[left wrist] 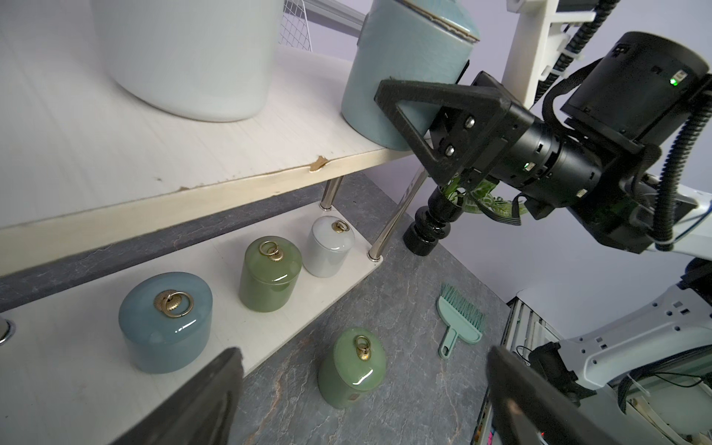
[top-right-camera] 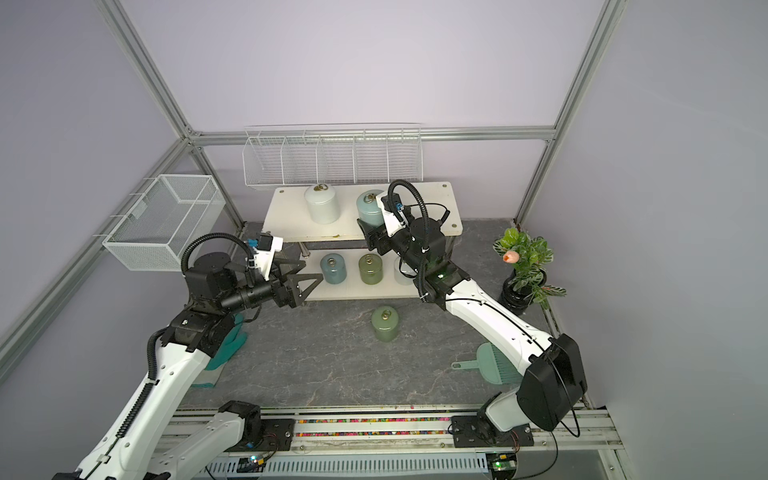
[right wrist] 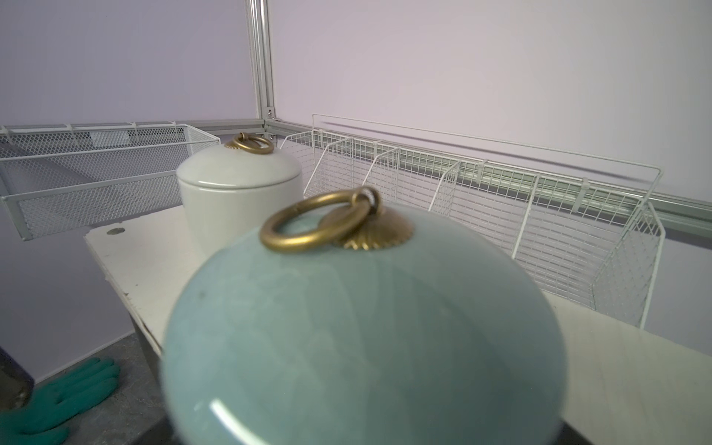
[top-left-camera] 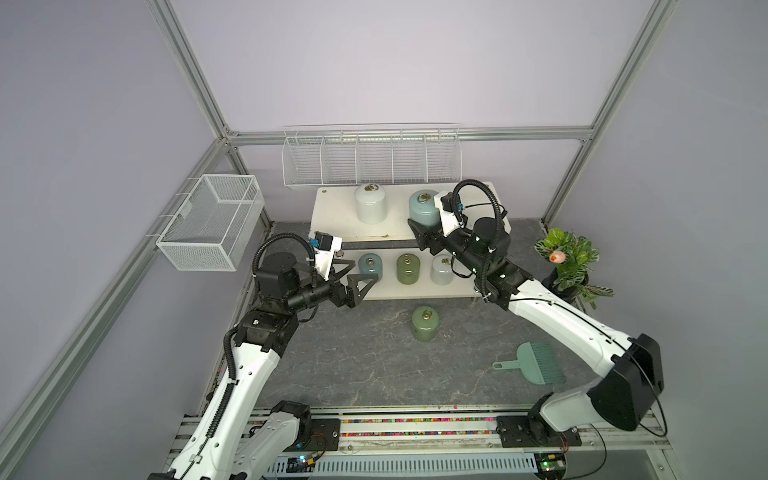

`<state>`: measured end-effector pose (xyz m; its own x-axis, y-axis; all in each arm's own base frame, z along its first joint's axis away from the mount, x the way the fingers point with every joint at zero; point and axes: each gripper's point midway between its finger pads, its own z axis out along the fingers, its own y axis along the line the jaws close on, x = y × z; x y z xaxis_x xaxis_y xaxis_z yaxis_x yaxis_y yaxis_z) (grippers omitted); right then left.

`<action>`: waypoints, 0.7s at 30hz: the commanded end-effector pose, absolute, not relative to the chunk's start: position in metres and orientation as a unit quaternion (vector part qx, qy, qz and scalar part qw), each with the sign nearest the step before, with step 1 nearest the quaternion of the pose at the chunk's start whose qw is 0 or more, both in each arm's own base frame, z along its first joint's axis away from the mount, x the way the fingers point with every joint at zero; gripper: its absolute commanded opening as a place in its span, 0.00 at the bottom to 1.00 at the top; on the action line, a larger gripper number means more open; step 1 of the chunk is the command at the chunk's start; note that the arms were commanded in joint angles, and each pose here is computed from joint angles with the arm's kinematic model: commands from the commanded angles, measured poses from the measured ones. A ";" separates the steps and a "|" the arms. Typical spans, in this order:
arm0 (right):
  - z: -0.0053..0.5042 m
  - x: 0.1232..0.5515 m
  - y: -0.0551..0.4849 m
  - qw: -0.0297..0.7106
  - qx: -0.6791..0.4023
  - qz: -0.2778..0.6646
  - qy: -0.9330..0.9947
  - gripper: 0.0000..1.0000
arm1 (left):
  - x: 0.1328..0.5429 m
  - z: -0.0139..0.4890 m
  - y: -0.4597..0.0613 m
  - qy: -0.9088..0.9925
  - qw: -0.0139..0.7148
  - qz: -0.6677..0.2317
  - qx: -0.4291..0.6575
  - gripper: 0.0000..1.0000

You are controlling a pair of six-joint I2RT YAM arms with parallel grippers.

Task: Remove the tea canisters from the shelf
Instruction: Pick up the tea canister from the shelf.

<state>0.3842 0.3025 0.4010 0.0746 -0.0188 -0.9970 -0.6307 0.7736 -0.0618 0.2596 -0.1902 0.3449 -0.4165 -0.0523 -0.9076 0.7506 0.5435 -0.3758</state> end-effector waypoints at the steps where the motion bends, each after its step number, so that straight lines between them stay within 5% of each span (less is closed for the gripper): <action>1: 0.444 0.367 0.291 0.733 -0.240 0.225 0.595 0.76 | 0.257 0.350 -0.192 0.725 0.488 -0.419 0.246 0.99; 21: 0.465 0.352 0.275 0.753 -0.233 0.220 0.575 0.75 | 0.257 0.352 -0.192 0.723 0.488 -0.421 0.247 0.99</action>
